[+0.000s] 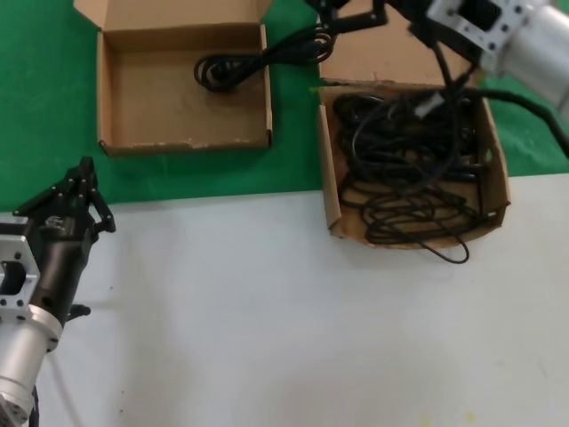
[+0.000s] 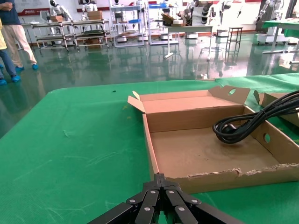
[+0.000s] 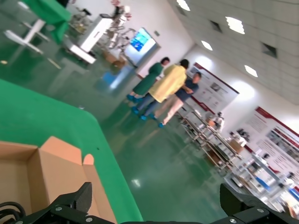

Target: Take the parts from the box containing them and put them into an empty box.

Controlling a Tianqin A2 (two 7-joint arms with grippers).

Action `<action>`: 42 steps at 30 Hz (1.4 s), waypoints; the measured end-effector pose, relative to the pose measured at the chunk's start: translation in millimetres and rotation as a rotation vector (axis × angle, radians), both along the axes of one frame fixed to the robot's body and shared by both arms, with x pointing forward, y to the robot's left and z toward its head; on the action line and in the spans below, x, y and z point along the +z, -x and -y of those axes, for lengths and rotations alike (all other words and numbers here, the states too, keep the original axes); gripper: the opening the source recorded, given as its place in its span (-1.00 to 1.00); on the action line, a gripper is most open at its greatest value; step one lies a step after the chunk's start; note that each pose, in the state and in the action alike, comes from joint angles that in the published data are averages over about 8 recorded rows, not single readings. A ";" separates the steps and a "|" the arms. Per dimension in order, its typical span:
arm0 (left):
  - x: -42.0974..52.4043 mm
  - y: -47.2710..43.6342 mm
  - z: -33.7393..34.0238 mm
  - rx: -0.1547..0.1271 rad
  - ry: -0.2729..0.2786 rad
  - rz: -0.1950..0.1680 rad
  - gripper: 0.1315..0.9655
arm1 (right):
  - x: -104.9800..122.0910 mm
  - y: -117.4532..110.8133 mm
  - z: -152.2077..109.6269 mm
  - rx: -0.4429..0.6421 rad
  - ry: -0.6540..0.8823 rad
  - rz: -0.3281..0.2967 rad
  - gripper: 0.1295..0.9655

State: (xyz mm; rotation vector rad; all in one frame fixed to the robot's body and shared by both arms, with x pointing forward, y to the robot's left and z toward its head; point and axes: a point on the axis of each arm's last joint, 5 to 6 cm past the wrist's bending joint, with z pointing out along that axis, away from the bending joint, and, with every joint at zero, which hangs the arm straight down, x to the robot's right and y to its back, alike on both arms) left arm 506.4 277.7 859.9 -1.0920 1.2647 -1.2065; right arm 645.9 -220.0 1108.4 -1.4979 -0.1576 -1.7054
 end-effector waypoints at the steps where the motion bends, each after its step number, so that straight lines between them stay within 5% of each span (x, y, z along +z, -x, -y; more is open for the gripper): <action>1: 0.0 0.0 0.0 0.000 0.000 0.000 -0.97 | -2.9 3.5 2.7 -0.004 -0.012 0.000 0.94; 16: 0.0 0.0 0.0 0.000 0.000 0.000 -0.97 | -53.8 34.3 31.5 -0.049 -0.120 -0.033 1.00; 28: 0.0 0.0 0.0 0.000 0.000 0.000 -0.94 | -62.3 38.8 33.1 -0.047 -0.148 -0.029 1.00; 42: -0.7 0.6 -0.4 0.003 0.002 -0.002 -0.56 | -89.7 45.5 36.1 -0.076 -0.253 -0.115 1.00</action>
